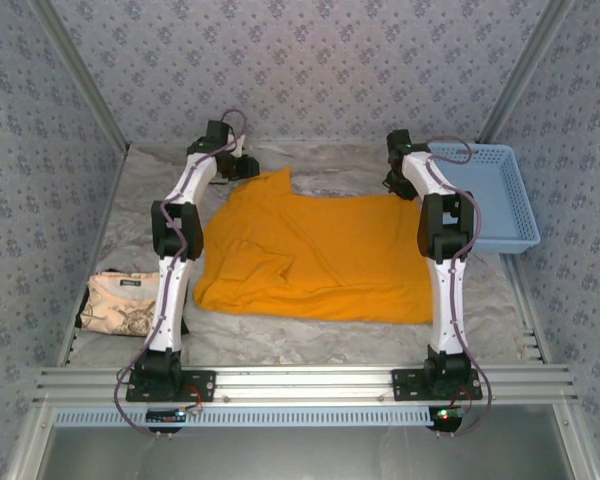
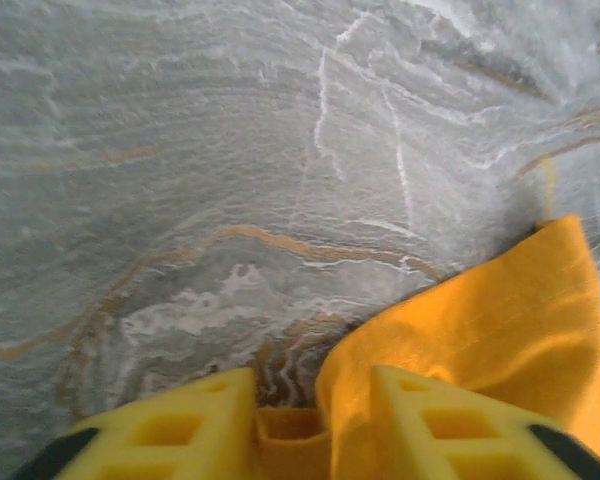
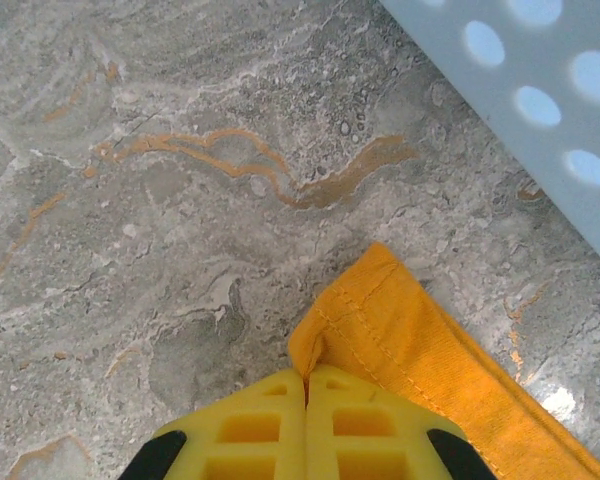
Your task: Fold the inside-out t-shirt
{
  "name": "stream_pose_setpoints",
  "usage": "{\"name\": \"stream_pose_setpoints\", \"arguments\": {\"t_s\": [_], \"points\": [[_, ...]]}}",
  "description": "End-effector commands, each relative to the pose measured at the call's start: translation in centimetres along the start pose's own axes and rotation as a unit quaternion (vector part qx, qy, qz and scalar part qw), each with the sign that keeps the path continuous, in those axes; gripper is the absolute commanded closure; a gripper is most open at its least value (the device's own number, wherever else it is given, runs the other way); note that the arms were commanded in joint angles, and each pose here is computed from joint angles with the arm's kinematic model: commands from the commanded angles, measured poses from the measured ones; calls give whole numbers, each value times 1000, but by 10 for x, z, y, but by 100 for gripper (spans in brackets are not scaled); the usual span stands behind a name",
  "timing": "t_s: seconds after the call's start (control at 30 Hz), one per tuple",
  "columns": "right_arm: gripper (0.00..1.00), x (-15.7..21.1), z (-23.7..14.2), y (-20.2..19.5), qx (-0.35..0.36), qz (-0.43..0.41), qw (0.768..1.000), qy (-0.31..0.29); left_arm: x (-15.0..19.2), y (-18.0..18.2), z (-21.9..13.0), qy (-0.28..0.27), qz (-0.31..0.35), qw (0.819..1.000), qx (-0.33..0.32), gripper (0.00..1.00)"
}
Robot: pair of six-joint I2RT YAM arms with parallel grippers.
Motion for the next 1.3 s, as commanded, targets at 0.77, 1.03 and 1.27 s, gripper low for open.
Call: {"name": "stream_pose_setpoints", "arguments": {"t_s": [0.77, 1.03, 1.27], "points": [[100, -28, -88, -4, -135, 38, 983, -118, 15, -86, -143, -228, 294, 927, 39, 100], [100, 14, -109, -32, -120, 33, 985, -118, 103, -117, -163, -176, 412, 890, 79, 100], [100, 80, -110, -60, -95, 22, 991, -89, 204, -126, -162, -72, 444, 891, 62, 100]]}}
Point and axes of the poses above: each hand's point on the last joint's axis, 136 mm out from that joint toward the fingers, its own z axis out along the fingers, its own y axis along the line the jaws close on, x = y × z, the point moved 4 cm from there along -z, back along the fingers, and after that the axes turned 9 degrees about -z, right-handed, at the moved point
